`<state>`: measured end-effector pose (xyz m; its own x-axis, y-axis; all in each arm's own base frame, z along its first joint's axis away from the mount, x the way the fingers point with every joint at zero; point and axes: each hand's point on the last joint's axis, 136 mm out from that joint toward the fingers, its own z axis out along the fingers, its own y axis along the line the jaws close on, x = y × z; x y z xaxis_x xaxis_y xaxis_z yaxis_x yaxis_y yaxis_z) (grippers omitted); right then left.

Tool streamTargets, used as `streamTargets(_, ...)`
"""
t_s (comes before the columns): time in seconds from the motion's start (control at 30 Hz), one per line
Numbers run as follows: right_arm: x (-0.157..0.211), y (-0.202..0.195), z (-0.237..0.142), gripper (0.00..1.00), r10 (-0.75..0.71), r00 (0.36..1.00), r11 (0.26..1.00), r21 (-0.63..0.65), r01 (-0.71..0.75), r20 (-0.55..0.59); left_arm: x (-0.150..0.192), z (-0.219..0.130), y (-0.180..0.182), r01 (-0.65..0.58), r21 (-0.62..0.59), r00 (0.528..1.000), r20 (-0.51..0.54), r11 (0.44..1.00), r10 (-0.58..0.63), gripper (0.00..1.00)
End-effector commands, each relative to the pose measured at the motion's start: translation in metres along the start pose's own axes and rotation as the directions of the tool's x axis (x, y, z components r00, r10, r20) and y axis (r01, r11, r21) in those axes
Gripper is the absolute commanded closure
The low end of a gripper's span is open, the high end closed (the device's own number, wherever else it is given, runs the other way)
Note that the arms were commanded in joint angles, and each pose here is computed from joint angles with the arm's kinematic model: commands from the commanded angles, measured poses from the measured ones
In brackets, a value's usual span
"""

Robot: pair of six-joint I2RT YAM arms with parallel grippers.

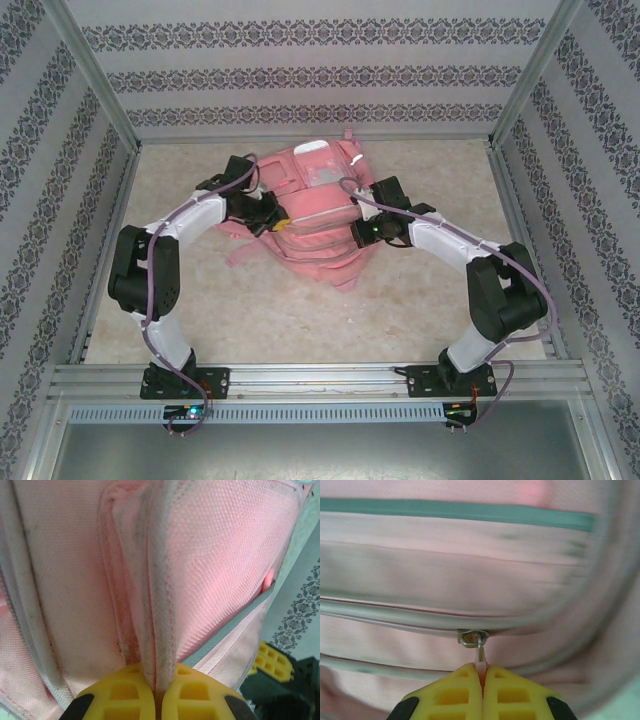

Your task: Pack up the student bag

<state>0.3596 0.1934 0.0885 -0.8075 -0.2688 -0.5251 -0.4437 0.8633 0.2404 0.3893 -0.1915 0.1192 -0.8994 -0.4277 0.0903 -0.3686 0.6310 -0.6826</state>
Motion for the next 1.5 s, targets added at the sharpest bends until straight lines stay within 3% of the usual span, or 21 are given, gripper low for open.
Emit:
streamTargets(0.0, 0.003, -0.037, 0.0, 1.0, 0.027, 0.999, 0.993, 0.12, -0.023, -0.034, 0.007, -0.036, 0.027, -0.1, -0.056, 0.994, -0.046, 0.993, 0.098, 1.0)
streamTargets(0.13, 0.003, -0.022, 0.005, 1.0, 0.042, 0.998, 0.999, 0.034, -0.041, -0.039, -0.014, -0.049, 0.041, -0.174, -0.075, 0.983, -0.074, 0.982, 0.169, 1.0)
streamTargets(0.27, 0.009, 0.019, 0.013, 1.0, -0.016, 0.999, 0.998, -0.061, 0.013, -0.052, -0.059, -0.046, 0.049, -0.227, -0.163, 0.973, -0.09, 0.96, 0.215, 0.99)
streamTargets(0.33, 0.013, 0.036, 0.019, 1.0, -0.056, 0.996, 0.996, -0.073, 0.051, -0.068, -0.084, -0.042, 0.044, -0.213, -0.16, 0.977, -0.056, 0.964, 0.207, 0.93)
streamTargets(0.4, 0.015, 0.053, 0.026, 1.0, -0.08, 0.994, 0.992, -0.1, 0.073, -0.075, -0.11, -0.045, 0.045, -0.184, -0.191, 0.982, -0.007, 0.964, 0.187, 0.79)
streamTargets(0.5, 0.016, 0.074, 0.034, 1.0, -0.099, 0.991, 0.986, -0.14, 0.086, -0.087, -0.127, -0.057, 0.044, -0.14, -0.242, 0.987, 0.044, 0.96, 0.154, 0.68)
streamTargets(0.63, 0.015, 0.092, 0.039, 1.0, -0.121, 0.989, 0.979, -0.172, 0.104, -0.086, -0.105, -0.071, 0.045, -0.079, -0.264, 0.992, 0.07, 0.961, 0.1, 0.64)
streamTargets(0.8, 0.016, 0.101, 0.04, 1.0, -0.129, 0.987, 0.974, -0.198, 0.108, -0.096, -0.04, -0.061, 0.063, 0.061, -0.229, 0.993, 0.112, 0.971, -0.036, 0.58)
streamTargets(0.87, 0.02, 0.1, 0.041, 0.92, -0.129, 0.986, 0.974, -0.199, 0.106, -0.109, -0.024, -0.051, 0.06, 0.126, -0.172, 0.984, 0.143, 0.977, -0.102, 0.56)
streamTargets(0.97, 0.025, 0.099, 0.045, 0.82, -0.129, 0.983, 0.975, -0.199, 0.102, -0.127, -0.019, -0.037, 0.047, 0.171, -0.115, 0.971, 0.189, 0.978, -0.148, 0.55)
streamTargets(1.13, 0.026, 0.095, 0.055, 0.69, -0.122, 0.982, 0.978, -0.187, 0.094, -0.143, -0.023, -0.022, 0.025, 0.159, -0.13, 0.966, 0.227, 0.979, -0.126, 0.53)
streamTargets(1.2, 0.026, 0.096, 0.06, 0.68, -0.122, 0.982, 0.978, -0.188, 0.093, -0.144, -0.026, -0.017, 0.023, 0.179, -0.12, 0.957, 0.251, 0.977, -0.145, 0.52)
streamTargets(1.27, 0.024, 0.096, 0.064, 0.73, -0.116, 0.983, 0.979, -0.186, 0.089, -0.14, -0.029, -0.012, 0.023, 0.209, -0.107, 0.945, 0.278, 0.972, -0.173, 0.52)
streamTargets(1.37, 0.021, 0.099, 0.065, 0.91, -0.111, 0.985, 0.977, -0.196, 0.085, -0.13, -0.032, 0.0, 0.026, 0.243, -0.106, 0.93, 0.307, 0.964, -0.201, 0.52)
streamTargets(1.47, 0.019, 0.106, 0.061, 0.99, -0.111, 0.988, 0.972, -0.218, 0.085, -0.11, -0.036, 0.01, 0.029, 0.265, -0.125, 0.921, 0.325, 0.956, -0.213, 0.52)
